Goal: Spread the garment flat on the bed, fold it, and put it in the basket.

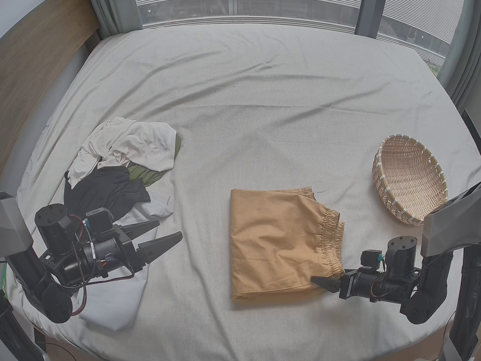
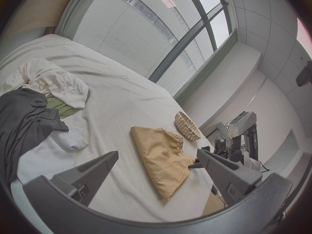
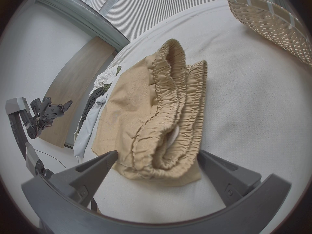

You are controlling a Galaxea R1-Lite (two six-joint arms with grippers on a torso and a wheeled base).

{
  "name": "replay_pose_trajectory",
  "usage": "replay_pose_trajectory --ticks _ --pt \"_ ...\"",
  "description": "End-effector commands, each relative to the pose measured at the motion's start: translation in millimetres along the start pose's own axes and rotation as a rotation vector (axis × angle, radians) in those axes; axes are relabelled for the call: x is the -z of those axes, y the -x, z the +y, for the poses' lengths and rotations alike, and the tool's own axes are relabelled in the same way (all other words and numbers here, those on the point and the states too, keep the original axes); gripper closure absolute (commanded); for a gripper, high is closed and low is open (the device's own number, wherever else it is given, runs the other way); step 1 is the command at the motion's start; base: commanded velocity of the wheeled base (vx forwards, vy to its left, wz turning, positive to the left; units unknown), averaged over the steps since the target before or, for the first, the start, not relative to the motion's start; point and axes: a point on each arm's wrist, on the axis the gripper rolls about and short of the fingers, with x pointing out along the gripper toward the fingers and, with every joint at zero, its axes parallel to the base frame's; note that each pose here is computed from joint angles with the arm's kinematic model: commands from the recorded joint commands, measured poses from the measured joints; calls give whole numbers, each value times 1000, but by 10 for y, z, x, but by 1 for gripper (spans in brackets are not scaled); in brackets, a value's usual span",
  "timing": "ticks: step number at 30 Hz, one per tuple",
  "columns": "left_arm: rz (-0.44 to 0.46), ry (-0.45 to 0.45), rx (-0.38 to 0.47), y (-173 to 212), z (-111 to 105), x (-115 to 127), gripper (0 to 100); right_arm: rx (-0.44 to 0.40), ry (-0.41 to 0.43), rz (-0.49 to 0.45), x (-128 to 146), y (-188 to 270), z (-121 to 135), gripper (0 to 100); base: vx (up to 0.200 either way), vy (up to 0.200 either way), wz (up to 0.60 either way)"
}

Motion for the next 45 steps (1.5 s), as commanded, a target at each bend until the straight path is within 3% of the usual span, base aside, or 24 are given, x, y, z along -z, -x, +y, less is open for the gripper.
replay_pose_trajectory --ticks 1,10,11,27,45 --pt "-4 -3 1 6 -7 -11 0 -34 8 -9 -18 -74 81 0 0 0 0" --pt "-6 -4 3 16 -18 -17 0 -40 5 -23 -49 -103 88 0 0 0 0" --pt "-6 -4 3 16 -18 -17 0 -41 5 -23 -49 -103 88 100 0 0 0" --pt "-2 0 1 17 -15 -5 0 -54 15 -34 -72 -87 135 100 0 0 0" --pt "5 4 -2 16 -8 14 0 -257 140 -226 -449 347 784 100 0 0 0"
